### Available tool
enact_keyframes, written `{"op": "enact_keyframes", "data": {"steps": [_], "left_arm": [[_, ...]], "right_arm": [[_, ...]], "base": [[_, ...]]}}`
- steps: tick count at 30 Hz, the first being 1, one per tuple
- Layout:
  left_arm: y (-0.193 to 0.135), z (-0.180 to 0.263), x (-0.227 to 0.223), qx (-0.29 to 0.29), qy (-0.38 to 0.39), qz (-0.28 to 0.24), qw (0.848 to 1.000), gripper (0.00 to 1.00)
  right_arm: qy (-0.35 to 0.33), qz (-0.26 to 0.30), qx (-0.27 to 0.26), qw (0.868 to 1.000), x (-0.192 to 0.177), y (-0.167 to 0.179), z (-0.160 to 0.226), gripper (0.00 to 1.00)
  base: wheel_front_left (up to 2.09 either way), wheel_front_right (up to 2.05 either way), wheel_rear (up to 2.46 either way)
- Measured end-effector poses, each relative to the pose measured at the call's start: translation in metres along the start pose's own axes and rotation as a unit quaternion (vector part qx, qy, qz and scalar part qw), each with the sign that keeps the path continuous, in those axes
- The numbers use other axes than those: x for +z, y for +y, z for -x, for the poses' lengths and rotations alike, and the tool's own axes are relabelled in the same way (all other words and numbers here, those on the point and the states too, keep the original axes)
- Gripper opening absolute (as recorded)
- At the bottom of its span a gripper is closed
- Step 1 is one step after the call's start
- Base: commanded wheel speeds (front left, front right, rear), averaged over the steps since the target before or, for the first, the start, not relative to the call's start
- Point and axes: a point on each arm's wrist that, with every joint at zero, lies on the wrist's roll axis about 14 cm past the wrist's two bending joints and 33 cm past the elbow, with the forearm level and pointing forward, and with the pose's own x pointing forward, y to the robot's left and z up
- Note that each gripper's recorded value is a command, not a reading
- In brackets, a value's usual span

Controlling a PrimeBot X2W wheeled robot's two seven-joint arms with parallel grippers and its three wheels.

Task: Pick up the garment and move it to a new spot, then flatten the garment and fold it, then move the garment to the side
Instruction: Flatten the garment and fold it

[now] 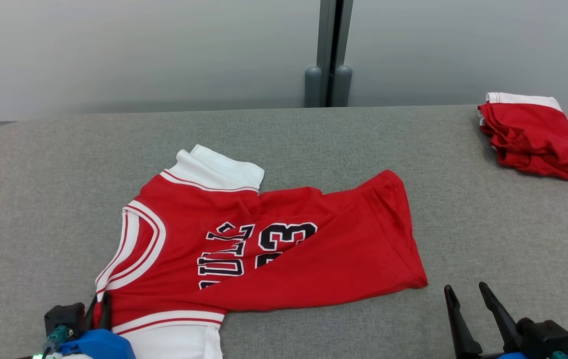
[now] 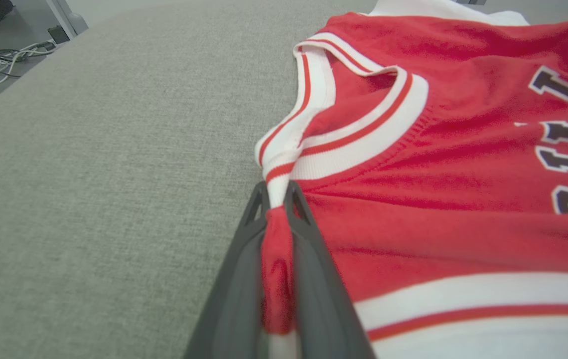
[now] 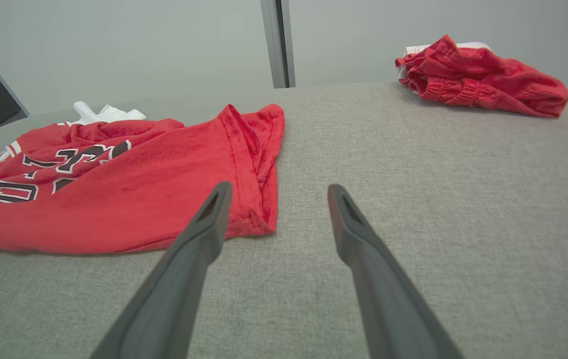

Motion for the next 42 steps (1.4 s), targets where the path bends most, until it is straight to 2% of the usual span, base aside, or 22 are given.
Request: {"op": "enact_keyframes", "data": {"steps": [5, 6, 7, 12, 24, 37, 42], "left_arm": [[0.012, 0.005, 0.013, 0.025, -0.029, 0.001, 0.999, 0.00], [0.014, 0.008, 0.016, 0.031, -0.038, -0.001, 0.999, 0.55], [0.014, 0.009, 0.018, 0.031, -0.042, -0.001, 0.999, 1.00], [0.003, 0.014, 0.039, 0.019, -0.086, 0.006, 0.996, 1.00], [-0.022, 0.052, 0.108, -0.010, -0.227, 0.028, 0.973, 1.00], [-0.050, 0.073, 0.114, -0.049, -0.250, 0.014, 0.967, 1.00], [-0.048, 0.074, 0.107, -0.038, -0.243, 0.006, 0.969, 1.00]], "right_arm": [[0.007, 0.001, -0.003, 1.000, -0.004, -0.003, 0.003, 1.00], [0.010, 0.001, -0.002, 1.000, -0.006, -0.003, 0.004, 1.00], [0.011, 0.001, -0.002, 1.000, -0.007, -0.002, 0.005, 1.00], [0.013, -0.003, 0.006, 1.000, -0.008, 0.003, 0.006, 1.00], [-0.017, -0.003, 0.020, 1.000, 0.011, 0.011, 0.002, 1.00], [-0.060, -0.003, 0.019, 0.998, 0.035, 0.015, 0.011, 1.00], [-0.061, -0.005, 0.016, 0.998, 0.034, 0.016, 0.015, 1.00]], "base": [[0.00, 0.00, 0.00], [0.00, 0.00, 0.00], [0.00, 0.00, 0.00], [0.00, 0.00, 0.00], [0.00, 0.00, 0.00], [0.00, 0.00, 0.00], [0.00, 0.00, 0.00]]}}
